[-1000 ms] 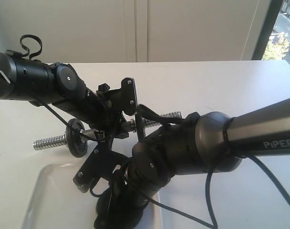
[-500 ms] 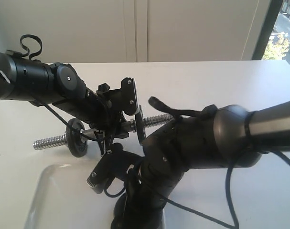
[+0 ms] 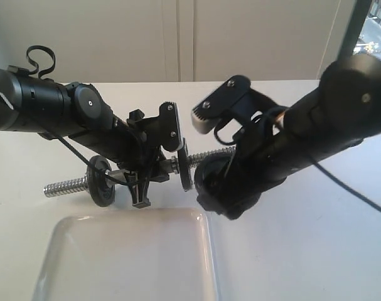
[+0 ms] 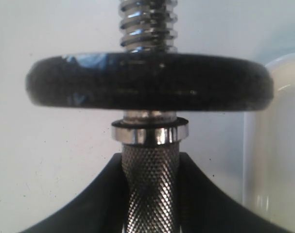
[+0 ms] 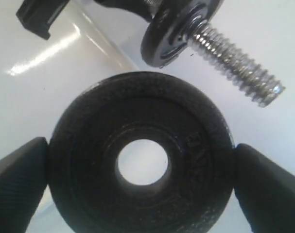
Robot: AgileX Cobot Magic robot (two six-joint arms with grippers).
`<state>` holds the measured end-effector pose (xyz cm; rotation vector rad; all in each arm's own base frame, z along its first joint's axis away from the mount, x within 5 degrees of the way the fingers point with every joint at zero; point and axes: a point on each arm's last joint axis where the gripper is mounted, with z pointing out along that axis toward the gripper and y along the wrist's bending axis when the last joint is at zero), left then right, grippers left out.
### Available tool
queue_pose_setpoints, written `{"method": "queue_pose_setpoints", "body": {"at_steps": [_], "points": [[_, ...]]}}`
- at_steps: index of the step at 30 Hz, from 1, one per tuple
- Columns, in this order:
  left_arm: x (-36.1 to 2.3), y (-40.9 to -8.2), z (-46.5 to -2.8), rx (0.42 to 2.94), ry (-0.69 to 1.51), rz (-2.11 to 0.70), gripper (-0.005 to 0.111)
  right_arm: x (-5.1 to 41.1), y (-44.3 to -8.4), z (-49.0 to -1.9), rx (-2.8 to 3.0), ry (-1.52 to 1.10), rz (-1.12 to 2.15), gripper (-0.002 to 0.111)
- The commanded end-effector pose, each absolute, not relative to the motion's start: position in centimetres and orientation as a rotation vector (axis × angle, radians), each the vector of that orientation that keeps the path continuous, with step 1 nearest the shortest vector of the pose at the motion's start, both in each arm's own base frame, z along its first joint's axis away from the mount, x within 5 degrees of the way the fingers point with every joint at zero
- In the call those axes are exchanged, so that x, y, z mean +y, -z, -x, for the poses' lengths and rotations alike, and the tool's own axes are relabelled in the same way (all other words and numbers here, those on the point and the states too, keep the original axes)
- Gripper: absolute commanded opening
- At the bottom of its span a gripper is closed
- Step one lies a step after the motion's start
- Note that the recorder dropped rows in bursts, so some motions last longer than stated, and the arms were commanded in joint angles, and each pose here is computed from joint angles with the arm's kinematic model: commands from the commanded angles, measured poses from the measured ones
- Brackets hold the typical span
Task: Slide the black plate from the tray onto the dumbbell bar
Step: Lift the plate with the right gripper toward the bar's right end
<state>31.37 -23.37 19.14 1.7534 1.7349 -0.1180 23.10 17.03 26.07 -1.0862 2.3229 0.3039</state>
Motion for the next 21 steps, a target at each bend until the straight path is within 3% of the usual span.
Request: {"method": "queue_pose_setpoints", "body": {"at_steps": [1, 11, 17, 21], "points": [[-23.4, -22.0, -31.8, 1.695, 0.087, -1.606, 0.000, 14.9, -28.0, -24.4, 2.237, -0.418, 0.936, 0.000], [-23.4, -22.0, -31.8, 1.695, 0.087, -1.606, 0.000, 10.2, -28.0, -27.5, 2.157, -0.807, 0.748, 0.000], [-23.4, -22.0, -31.8, 1.695, 0.087, -1.606, 0.000, 7.5, -25.2, -30.1, 2.044, -1.288, 0.622, 0.000], [-23.4, -22.0, -31.8, 1.695, 0.087, -1.606, 0.000, 5.5, -21.3, -32.5, 2.062, -1.391, 0.414, 0.000]]}}
